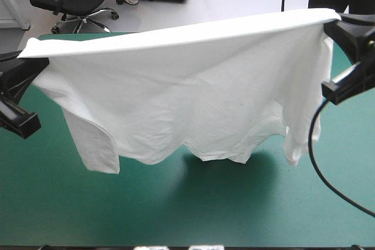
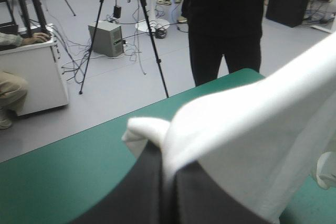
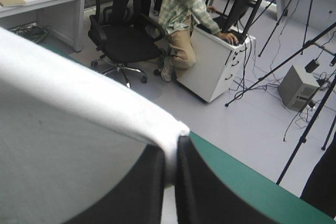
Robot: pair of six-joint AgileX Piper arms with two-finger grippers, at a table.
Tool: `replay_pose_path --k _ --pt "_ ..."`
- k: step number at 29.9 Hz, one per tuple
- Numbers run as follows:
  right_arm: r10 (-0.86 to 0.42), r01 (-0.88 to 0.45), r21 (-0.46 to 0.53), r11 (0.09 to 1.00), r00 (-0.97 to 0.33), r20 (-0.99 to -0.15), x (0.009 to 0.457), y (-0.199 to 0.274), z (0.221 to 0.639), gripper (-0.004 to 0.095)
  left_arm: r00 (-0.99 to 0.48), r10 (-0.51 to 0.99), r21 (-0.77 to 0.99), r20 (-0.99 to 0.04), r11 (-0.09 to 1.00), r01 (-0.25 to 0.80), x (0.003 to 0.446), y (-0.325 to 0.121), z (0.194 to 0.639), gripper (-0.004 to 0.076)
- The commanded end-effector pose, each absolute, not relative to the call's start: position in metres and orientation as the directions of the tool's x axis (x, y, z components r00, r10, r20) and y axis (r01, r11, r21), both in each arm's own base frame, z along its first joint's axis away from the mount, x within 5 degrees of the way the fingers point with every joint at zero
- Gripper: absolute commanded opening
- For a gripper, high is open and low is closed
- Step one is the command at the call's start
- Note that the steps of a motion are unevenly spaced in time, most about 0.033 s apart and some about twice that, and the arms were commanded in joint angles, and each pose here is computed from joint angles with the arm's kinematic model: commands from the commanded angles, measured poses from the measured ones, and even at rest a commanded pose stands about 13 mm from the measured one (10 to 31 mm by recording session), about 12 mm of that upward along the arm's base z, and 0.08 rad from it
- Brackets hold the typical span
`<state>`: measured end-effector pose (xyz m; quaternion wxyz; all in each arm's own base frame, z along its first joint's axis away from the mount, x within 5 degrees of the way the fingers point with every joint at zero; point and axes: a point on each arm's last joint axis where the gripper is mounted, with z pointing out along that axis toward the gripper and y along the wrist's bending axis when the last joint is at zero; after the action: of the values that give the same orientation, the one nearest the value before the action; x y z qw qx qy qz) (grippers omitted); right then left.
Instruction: Fold the cloth
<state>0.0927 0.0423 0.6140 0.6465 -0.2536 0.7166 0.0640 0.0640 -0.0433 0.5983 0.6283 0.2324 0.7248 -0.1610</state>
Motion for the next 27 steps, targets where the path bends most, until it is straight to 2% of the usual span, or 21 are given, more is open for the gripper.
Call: replay_pose_path --k 1,5,12,19,27 --pt "-0.228 -0.373 -0.256 0.892 0.117 -0.966 0.058 0.027 0.632 -0.0013 -0.097 0.115 0.039 -0.989 0.817 0.575 0.048 -0.042 0.601 -0.0018" --pt "-0.188 -0.404 -0.241 0.882 0.168 -0.968 0.038 0.023 0.635 -0.0013 -0.111 0.105 0.011 -0.988 0.777 0.629 0.039 -0.045 0.601 -0.0018" --pt "-0.205 -0.442 -0.227 0.868 0.098 -0.974 0.052 0.031 0.625 -0.0013 -0.164 0.086 -0.039 -0.983 0.769 0.638 0.045 -0.049 0.595 -0.0018" --pt "-0.283 -0.496 -0.185 0.848 -0.130 -0.950 0.120 0.056 0.583 -0.0013 -0.350 0.137 -0.107 -0.927 0.798 0.593 0.085 -0.061 0.557 -0.0018" --pt "-0.380 -0.537 -0.138 0.832 -0.371 -0.847 0.222 0.091 0.523 -0.0013 -0.543 0.195 -0.079 -0.817 0.894 0.440 0.172 -0.077 0.490 -0.0018"
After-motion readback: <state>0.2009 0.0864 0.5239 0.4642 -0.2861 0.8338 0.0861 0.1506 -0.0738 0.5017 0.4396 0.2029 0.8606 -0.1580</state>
